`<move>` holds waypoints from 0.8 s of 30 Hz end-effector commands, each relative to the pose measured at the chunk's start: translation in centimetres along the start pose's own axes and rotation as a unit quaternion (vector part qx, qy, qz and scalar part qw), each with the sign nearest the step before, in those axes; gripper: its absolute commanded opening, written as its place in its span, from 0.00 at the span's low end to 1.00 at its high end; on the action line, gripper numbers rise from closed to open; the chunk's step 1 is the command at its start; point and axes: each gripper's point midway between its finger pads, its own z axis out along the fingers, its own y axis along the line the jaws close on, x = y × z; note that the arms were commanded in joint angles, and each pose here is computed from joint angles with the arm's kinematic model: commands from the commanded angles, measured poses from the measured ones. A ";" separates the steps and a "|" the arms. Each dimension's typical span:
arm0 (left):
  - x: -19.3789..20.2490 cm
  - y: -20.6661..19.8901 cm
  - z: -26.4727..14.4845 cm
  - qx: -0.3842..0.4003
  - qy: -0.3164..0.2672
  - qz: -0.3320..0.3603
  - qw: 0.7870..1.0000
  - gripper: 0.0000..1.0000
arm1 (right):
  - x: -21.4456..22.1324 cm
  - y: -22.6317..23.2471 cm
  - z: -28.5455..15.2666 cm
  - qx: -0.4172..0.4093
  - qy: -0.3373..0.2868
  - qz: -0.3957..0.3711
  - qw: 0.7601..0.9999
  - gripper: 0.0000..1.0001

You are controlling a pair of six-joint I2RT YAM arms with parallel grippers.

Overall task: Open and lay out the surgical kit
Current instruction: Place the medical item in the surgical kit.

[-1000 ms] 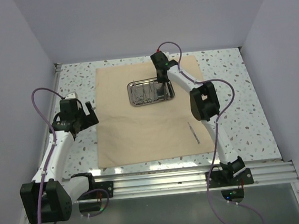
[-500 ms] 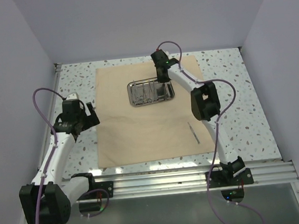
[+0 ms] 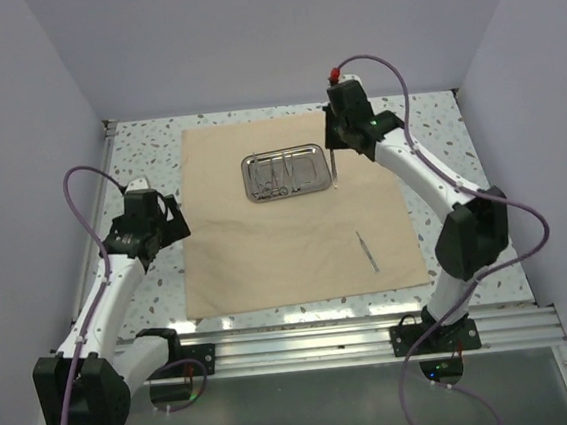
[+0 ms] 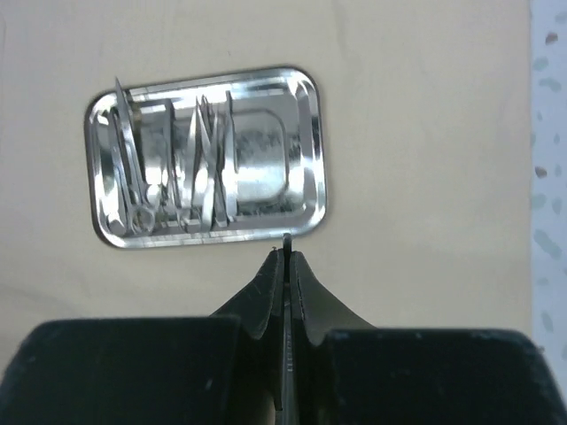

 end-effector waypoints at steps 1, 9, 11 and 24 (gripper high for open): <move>-1.5 -0.3 -1.3 -0.008 -0.040 -0.011 0.999 1.00 | 3.7 -1.9 -3.3 -0.006 0.008 0.014 1.000 0.00; -1.5 -0.6 -1.9 -0.017 -0.049 -0.009 0.999 1.00 | 17.1 -6.4 -6.5 -0.004 0.104 0.014 0.994 0.00; -1.6 -0.7 -2.1 -0.014 -0.053 -0.010 0.998 1.00 | 18.4 -6.9 -6.5 -0.001 0.109 0.017 0.994 0.00; -2.1 -1.3 -3.3 0.010 -0.058 -0.012 0.998 0.99 | 22.3 -7.9 -3.5 0.023 0.140 0.008 0.990 0.66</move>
